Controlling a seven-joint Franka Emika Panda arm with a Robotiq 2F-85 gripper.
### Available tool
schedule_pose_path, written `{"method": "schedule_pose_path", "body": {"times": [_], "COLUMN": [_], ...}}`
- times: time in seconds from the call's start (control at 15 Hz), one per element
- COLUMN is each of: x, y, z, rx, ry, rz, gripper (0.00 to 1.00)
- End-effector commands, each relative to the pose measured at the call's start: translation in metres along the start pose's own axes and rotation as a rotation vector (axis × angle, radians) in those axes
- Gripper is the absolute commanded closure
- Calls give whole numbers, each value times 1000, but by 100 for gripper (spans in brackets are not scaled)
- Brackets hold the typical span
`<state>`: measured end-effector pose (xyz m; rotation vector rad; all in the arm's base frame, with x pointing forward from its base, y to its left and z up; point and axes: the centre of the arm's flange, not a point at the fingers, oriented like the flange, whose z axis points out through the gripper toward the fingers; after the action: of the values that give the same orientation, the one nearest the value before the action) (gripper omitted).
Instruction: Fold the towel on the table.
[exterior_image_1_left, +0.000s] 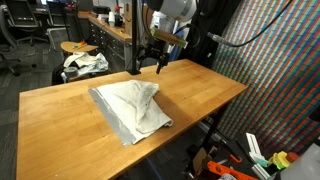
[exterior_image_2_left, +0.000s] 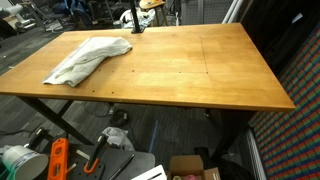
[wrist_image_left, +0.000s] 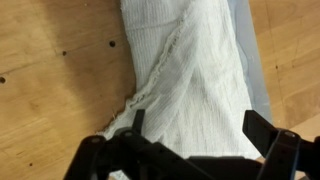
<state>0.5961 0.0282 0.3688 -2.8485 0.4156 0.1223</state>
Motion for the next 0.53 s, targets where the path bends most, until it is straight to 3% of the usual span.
{"method": "schedule_pose_path", "body": {"times": [0.0,0.47], "x": [81,140], "y": [-14,35], "z": [10,62], "rx": [31,-81], "ry": [3,-30], "rz": [93,123], "gripper": [0,0]}}
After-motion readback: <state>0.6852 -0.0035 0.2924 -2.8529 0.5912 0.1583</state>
